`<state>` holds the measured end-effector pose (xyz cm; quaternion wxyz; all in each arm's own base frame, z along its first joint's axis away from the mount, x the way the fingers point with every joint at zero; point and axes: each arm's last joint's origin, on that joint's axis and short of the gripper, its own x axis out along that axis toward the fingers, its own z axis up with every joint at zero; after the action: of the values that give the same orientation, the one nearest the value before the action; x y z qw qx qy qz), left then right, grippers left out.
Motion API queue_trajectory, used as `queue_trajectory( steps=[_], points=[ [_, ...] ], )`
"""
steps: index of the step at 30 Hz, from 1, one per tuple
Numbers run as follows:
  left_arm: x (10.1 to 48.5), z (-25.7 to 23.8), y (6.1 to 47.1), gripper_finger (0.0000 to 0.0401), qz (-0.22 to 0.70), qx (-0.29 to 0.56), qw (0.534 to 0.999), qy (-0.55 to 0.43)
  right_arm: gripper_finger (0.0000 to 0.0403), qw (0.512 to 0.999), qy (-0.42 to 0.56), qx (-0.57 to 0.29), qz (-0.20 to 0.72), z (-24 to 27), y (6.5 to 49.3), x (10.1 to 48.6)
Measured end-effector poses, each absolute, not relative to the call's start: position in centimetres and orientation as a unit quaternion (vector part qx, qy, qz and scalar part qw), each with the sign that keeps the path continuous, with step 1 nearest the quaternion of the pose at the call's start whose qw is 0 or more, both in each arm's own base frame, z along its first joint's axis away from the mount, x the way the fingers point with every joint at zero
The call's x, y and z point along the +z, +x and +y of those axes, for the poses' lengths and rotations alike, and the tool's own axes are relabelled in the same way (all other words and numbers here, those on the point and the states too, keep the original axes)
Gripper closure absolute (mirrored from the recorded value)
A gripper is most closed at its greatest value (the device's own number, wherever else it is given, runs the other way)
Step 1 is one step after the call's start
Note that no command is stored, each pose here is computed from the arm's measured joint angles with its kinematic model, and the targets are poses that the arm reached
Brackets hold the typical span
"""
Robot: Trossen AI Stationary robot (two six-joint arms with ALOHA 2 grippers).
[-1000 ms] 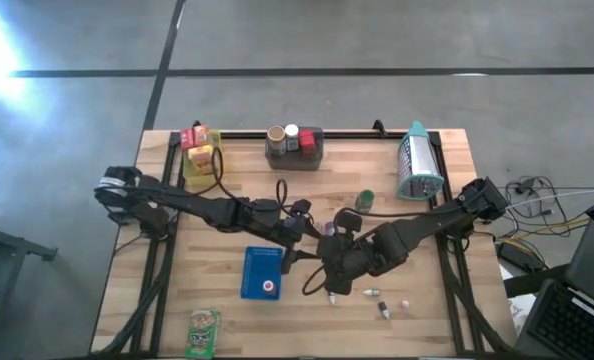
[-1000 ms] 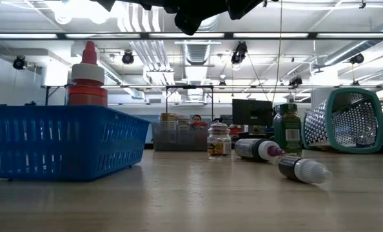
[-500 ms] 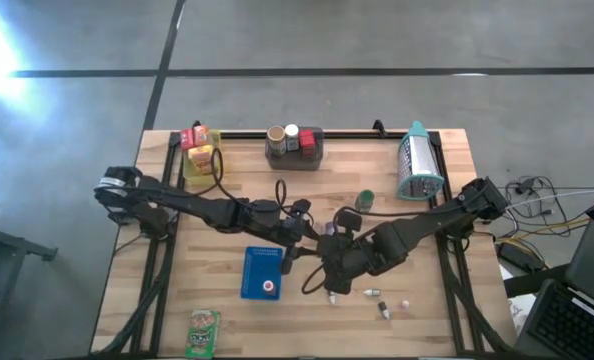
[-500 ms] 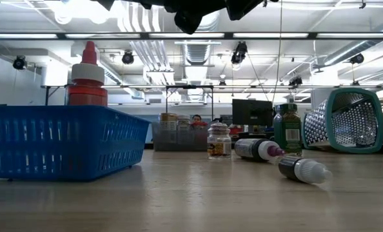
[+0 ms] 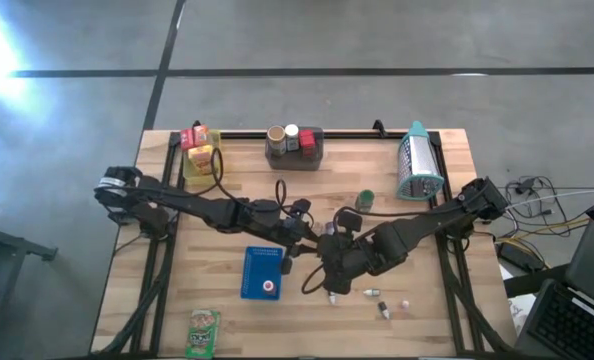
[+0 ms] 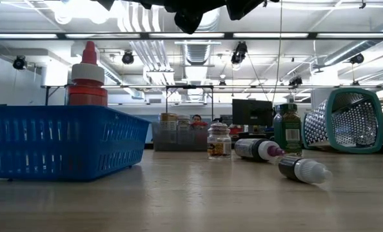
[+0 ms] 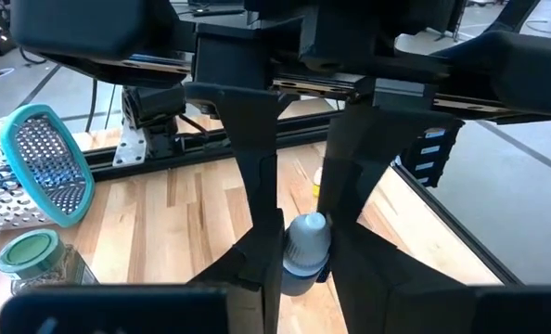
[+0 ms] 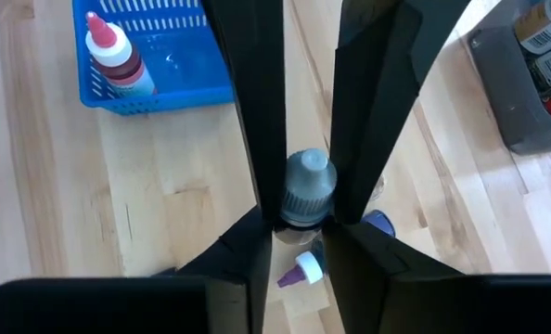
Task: Pick & Place Kitchen Items
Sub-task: Put the purple food coloring bottle into the blue bin
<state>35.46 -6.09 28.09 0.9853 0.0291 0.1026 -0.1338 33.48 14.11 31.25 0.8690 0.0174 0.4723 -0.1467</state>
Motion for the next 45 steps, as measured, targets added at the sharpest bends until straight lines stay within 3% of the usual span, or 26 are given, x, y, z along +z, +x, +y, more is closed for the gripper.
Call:
queue_trajectory(
  steps=[11,18,30,45],
  points=[
    [28.6,-5.7,34.3,0.0318,0.137,-0.132,0.981,0.03,0.0205,0.859,0.049,-0.17,0.48,13.9,33.0,31.3],
    [30.0,-5.3,31.5,0.0318,0.195,-0.132,0.971,0.031,0.0175,0.844,0.067,-0.195,0.496,13.9,31.8,31.3],
    [31.3,-4.2,25.6,0.0318,0.227,-0.1,0.969,0.011,0.0166,0.833,0.061,-0.231,0.499,14.2,30.7,29.4],
    [25.4,-3.7,22.3,0.0318,0.275,-0.092,0.957,-0.004,0.0205,0.809,0.076,-0.292,0.504,13.6,29.5,26.2]
  ],
)
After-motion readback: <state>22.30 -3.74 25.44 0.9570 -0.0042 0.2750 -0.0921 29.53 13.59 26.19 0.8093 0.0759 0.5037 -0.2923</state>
